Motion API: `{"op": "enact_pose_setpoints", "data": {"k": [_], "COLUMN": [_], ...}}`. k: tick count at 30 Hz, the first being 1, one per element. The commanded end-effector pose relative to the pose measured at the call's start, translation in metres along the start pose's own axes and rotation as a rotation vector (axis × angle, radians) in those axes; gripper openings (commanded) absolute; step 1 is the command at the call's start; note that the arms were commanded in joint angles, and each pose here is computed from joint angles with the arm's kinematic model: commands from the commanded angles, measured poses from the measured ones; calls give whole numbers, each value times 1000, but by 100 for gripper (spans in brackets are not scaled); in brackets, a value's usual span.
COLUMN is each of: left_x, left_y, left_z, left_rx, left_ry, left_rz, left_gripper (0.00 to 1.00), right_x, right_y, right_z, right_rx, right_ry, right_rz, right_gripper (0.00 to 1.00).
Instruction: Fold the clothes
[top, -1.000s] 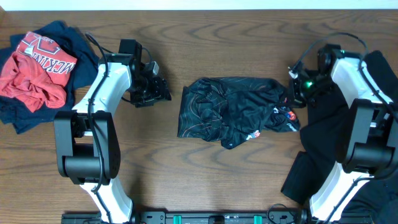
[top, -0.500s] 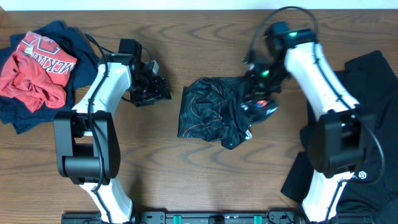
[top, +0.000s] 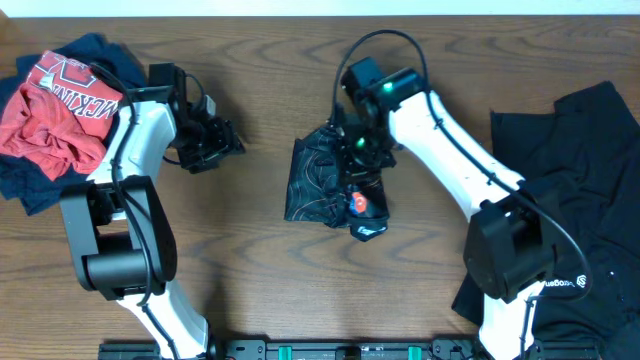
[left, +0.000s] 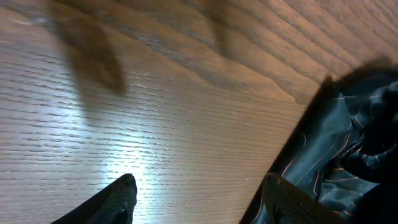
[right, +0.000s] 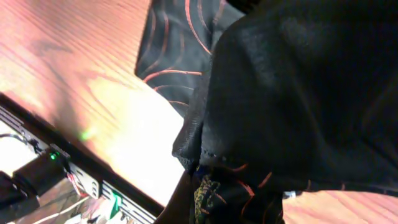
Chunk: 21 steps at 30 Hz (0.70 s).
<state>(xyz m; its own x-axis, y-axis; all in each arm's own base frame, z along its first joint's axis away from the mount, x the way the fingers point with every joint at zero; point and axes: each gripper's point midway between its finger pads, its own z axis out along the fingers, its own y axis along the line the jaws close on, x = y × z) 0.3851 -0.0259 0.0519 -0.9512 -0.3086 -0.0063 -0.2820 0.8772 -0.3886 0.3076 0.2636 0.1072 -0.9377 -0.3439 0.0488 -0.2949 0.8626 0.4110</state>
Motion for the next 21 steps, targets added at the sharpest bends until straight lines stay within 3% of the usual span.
{"op": "enact_pose_setpoints", "data": {"k": [1,3,4,6,8,13,14,16,21], "left_x": [1,1,1,1,2,3,3,3,3], "left_y": [-2,-1,-1,-1,-1,-1,-1,0,0], "left_z": [-2,-2,-2,-2,-2,-2,-2,-2,-2], "left_rx": [34,33,34,34,33,32,32,32,32], "left_ry": [7,7,7,7,9,13,13,13,13], "left_rz": [-26,-27,-27,-23,-24,-24,-25,-22,-22], "left_gripper": [67,67,67,67,67,67,67,67,67], "right_x": [-6,-9,-11,-16,-20,-33,-35,-34,-22], "right_y": [16,23,27,35,45,66,65,54,5], "right_z": [-6,-4,-3,-1,2,8,10,10,0], "right_rx": [-7,-14,-17,-24,-35,-62,-57,-14,118], "right_ry": [-47,-65,-74,-95,-121,-179,-181,-180,-134], "right_rz": [35,26,14,-14,-42,-84,-61,13,157], "right_gripper": [1,9,26,33,24,25,18,4,1]}}
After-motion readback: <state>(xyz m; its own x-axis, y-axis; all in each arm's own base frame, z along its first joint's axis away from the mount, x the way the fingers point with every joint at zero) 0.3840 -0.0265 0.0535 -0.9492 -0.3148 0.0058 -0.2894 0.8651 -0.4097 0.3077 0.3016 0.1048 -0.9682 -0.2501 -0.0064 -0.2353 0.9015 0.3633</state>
